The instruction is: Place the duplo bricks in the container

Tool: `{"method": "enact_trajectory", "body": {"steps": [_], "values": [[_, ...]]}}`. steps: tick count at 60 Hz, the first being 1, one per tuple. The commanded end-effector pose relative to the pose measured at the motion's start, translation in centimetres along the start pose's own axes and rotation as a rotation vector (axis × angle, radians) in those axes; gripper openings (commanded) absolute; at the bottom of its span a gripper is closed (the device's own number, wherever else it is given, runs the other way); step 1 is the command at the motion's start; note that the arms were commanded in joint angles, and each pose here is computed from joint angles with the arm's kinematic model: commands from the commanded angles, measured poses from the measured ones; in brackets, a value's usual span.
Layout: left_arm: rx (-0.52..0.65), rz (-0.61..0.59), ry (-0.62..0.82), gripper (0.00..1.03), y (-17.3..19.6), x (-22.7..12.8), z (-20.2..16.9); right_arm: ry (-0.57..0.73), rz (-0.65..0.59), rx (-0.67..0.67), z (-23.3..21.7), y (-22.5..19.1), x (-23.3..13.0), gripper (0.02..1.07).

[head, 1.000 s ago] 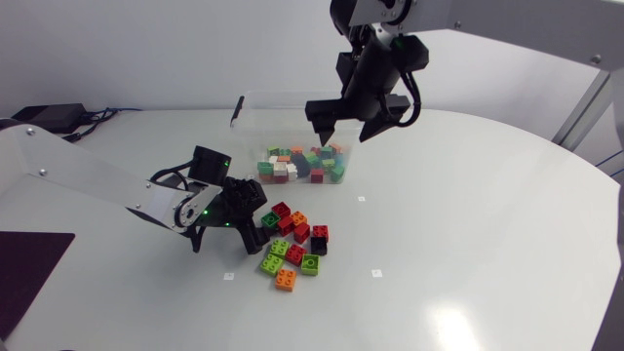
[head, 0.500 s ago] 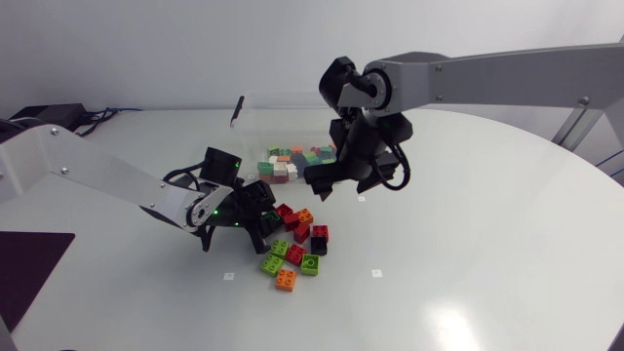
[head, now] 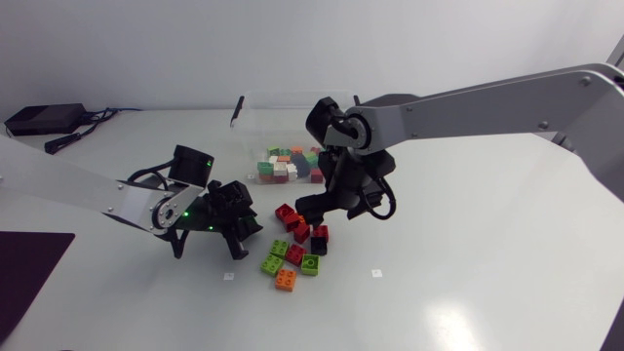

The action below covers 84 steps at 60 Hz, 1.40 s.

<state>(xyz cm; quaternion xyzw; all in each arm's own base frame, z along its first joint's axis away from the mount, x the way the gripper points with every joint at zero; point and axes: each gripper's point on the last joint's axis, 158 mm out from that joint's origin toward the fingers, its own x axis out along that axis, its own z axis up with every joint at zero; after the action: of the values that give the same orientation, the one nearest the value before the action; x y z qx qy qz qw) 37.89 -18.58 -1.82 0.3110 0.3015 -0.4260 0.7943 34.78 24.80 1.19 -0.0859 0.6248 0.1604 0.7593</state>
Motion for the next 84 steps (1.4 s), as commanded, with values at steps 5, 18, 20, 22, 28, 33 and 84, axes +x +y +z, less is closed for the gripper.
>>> {"method": "enact_trajectory", "body": {"steps": [5, 18, 20, 22, 28, 33, 84], "values": [[0.023, 0.047, -0.051, 0.28, 1.2, -2.9, 1.6, 0.078, -0.006, -0.002, -2.1, 0.8, 2.9, 1.02], [0.019, 0.093, -0.076, 0.28, 2.4, -5.6, 2.6, 0.119, -0.006, -0.031, -3.4, 1.9, 4.2, 1.02], [0.023, 0.103, -0.084, 0.28, 2.6, -6.0, 3.0, 0.118, -0.008, -0.039, -3.5, 2.2, 4.3, 1.02], [0.023, 0.112, -0.092, 0.28, 2.8, -6.5, 3.3, 0.119, -0.011, -0.040, -3.4, 2.3, 4.5, 1.02], [0.026, 0.138, -0.116, 0.28, 3.6, -8.0, 4.7, 0.117, -0.019, -0.047, -3.3, 2.6, 4.7, 0.99], [0.032, 0.159, -0.139, 0.28, 4.1, -9.1, 5.8, 0.115, -0.019, -0.049, -3.3, 2.7, 4.7, 0.95], [-0.011, 0.273, -0.303, 0.28, 8.5, -14.5, 13.9, 0.062, -0.008, 0.004, -4.2, -0.1, 4.3, 0.31]]}}
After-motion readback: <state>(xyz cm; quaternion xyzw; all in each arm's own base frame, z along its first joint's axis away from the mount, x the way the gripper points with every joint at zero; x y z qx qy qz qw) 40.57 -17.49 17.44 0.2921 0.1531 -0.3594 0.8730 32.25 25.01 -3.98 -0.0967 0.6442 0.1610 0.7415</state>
